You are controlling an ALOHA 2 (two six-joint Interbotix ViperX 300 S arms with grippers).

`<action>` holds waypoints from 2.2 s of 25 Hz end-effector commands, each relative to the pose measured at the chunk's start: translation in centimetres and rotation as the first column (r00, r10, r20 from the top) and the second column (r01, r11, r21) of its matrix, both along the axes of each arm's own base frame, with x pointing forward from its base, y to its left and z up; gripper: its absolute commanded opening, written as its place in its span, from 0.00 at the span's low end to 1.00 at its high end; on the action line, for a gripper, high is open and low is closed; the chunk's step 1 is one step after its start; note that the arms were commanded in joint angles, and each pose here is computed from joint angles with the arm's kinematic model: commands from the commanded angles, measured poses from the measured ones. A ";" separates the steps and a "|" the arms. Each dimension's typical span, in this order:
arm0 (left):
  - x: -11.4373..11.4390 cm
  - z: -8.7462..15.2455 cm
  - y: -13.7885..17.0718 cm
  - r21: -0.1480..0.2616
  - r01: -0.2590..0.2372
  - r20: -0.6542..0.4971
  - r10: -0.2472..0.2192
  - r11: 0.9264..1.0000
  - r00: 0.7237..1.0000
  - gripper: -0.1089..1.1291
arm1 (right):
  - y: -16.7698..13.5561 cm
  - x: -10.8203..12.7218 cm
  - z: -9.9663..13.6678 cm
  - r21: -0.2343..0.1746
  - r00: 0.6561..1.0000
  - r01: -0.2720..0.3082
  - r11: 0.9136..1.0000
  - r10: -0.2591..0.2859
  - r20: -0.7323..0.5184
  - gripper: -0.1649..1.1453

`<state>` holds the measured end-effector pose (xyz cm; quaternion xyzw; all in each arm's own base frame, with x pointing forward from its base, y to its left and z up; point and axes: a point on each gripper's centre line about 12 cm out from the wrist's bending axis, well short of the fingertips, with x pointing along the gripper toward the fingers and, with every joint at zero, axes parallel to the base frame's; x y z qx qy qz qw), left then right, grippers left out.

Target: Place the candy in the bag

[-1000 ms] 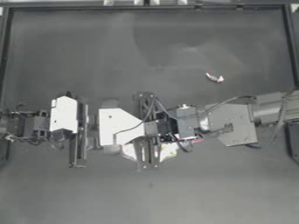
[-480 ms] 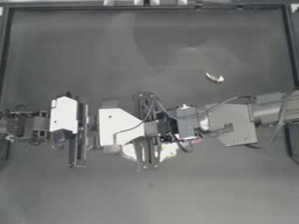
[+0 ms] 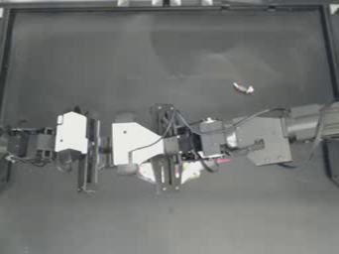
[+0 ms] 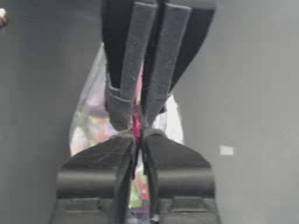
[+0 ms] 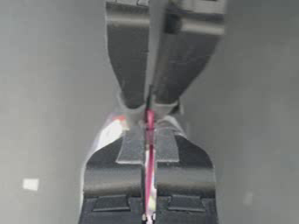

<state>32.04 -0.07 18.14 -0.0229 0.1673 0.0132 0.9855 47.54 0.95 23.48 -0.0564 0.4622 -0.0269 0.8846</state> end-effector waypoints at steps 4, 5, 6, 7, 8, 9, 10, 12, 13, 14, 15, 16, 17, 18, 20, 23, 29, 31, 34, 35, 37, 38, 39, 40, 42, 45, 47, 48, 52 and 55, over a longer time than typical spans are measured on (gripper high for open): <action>0.3 2.4 -0.2 0.017 0.017 0.083 -0.018 1.000 0.996 0.33 | 0.0 -0.3 2.0 0.001 0.999 -0.002 1.000 0.002 0.048 0.16; 0.3 2.4 -0.3 0.017 0.019 0.080 -0.020 1.000 0.997 0.30 | 0.0 -0.4 2.0 0.001 0.999 0.000 1.000 0.000 0.046 0.16; 0.3 2.4 -0.3 0.017 0.019 0.081 -0.020 1.000 0.996 0.27 | 0.0 -0.4 1.9 0.000 0.999 -0.002 1.000 0.002 0.045 0.16; 0.3 2.4 -0.3 0.017 0.019 0.080 -0.020 1.000 0.997 0.23 | 0.0 -0.4 1.8 0.000 0.999 0.000 1.000 0.000 0.042 0.16; 0.3 2.4 -0.3 0.021 0.023 0.080 -0.024 1.000 0.997 0.19 | 0.0 -0.4 1.8 0.000 0.999 0.000 1.000 0.000 0.042 0.16; 0.3 2.4 -0.4 0.027 0.026 0.081 -0.028 0.999 0.996 0.15 | 0.0 -0.4 1.8 0.000 0.999 -0.001 1.000 0.001 0.039 0.16; 0.3 2.4 -0.4 0.034 0.029 0.081 -0.032 0.999 0.996 0.12 | 0.0 -0.5 1.8 0.002 0.999 0.001 1.000 -0.001 0.036 0.16; 0.3 2.4 -0.6 0.053 0.039 0.080 -0.043 0.998 0.996 0.11 | -0.1 -0.6 1.7 0.000 1.000 0.003 1.000 -0.003 0.030 0.16; 0.3 2.5 -0.6 0.057 0.040 0.082 -0.044 0.998 0.996 0.12 | -0.1 -0.7 1.7 0.000 1.000 0.004 1.000 -0.004 0.027 0.16; 0.2 2.5 -0.7 0.060 0.042 0.083 -0.047 0.997 0.995 0.13 | -0.1 -0.8 1.6 0.000 1.000 0.005 1.000 -0.005 0.022 0.16; 0.2 2.6 -0.6 0.060 0.040 0.086 -0.045 0.997 0.995 0.13 | -0.1 -0.8 1.6 0.000 1.000 0.006 1.000 -0.006 0.021 0.16; 0.2 2.7 -0.7 0.060 0.041 0.089 -0.047 0.997 0.995 0.13 | -0.1 -0.9 1.5 0.000 1.000 0.006 1.000 -0.006 0.015 0.16; 0.2 2.9 -0.7 0.060 0.041 0.094 -0.047 0.997 0.995 0.13 | -0.1 -1.0 1.5 0.000 1.000 0.008 1.000 -0.008 0.010 0.16; 0.0 3.0 -0.6 0.060 0.039 0.097 -0.045 0.997 0.994 0.13 | -0.1 -1.1 1.3 -0.001 1.000 0.010 1.000 -0.010 0.002 0.16; -0.2 3.2 -0.6 0.060 0.041 0.104 -0.047 0.997 0.993 0.13 | -0.2 -1.4 1.2 0.000 1.000 0.014 1.000 -0.014 -0.009 0.16; -0.5 3.4 -0.6 0.062 0.040 0.112 -0.047 0.997 0.993 0.13 | -0.2 -1.7 1.2 0.003 1.000 0.017 1.000 -0.017 -0.019 0.16; -0.7 3.2 -0.6 0.061 0.040 0.107 -0.046 0.997 0.993 0.13 | -0.4 -2.7 0.5 0.016 0.998 0.043 0.999 -0.043 -0.045 0.16; -0.7 3.2 -0.6 0.061 0.040 0.107 -0.046 0.997 0.993 0.13 | -0.5 -3.2 0.3 0.021 0.997 0.061 0.998 -0.060 -0.053 0.16; -0.7 3.1 -0.6 0.062 0.041 0.104 -0.047 0.997 0.993 0.13 | -0.5 -3.9 0.0 0.025 0.996 0.072 0.997 -0.071 -0.062 0.16; -0.7 3.1 -0.6 0.061 0.040 0.103 -0.046 0.997 0.994 0.13 | -0.5 -4.1 0.0 0.026 0.995 0.074 0.997 -0.072 -0.065 0.16; -0.7 3.0 -0.6 0.061 0.040 0.101 -0.046 0.997 0.994 0.13 | -0.6 -4.5 -0.2 0.035 0.994 0.083 0.996 -0.080 -0.072 0.16; -0.7 3.0 -0.6 0.061 0.039 0.101 -0.045 0.997 0.994 0.13 | -0.7 -4.7 -0.3 0.036 0.993 0.090 0.995 -0.087 -0.076 0.16; -0.7 3.0 -0.6 0.059 0.040 0.101 -0.046 0.997 0.994 0.13 | -0.8 -4.9 -0.3 0.036 0.993 0.096 0.995 -0.093 -0.078 0.16; -0.7 3.0 -0.6 0.059 0.040 0.101 -0.046 0.997 0.994 0.13 | -0.8 -5.2 -0.5 0.037 0.992 0.101 0.994 -0.098 -0.082 0.16; -0.7 3.0 -0.6 0.061 0.039 0.101 -0.045 0.997 0.994 0.13 | -0.9 -5.6 -0.8 0.042 0.990 0.115 0.993 -0.111 -0.093 0.16; -0.7 3.0 -0.6 0.059 0.040 0.100 -0.046 0.997 0.994 0.13 | -0.8 -6.3 -1.2 0.049 0.987 0.129 0.990 -0.123 -0.105 0.16; -0.7 3.0 -0.6 0.061 0.040 0.100 -0.046 0.997 0.994 0.13 | -0.9 -6.8 -1.4 0.053 0.984 0.142 0.988 -0.136 -0.112 0.16; -0.7 3.0 -0.6 0.059 0.039 0.100 -0.045 0.997 0.994 0.13 | -0.9 -7.0 -1.5 0.056 0.983 0.148 0.987 -0.140 -0.116 0.16; -0.7 2.9 -0.6 0.058 0.039 0.098 -0.045 0.998 0.994 0.13 | -0.9 -8.1 -1.9 0.063 0.979 0.166 0.984 -0.157 -0.132 0.16; -0.6 2.8 -0.6 0.058 0.039 0.092 -0.045 0.998 0.995 0.13 | -0.9 -8.8 -2.4 0.067 0.974 0.184 0.981 -0.173 -0.145 0.16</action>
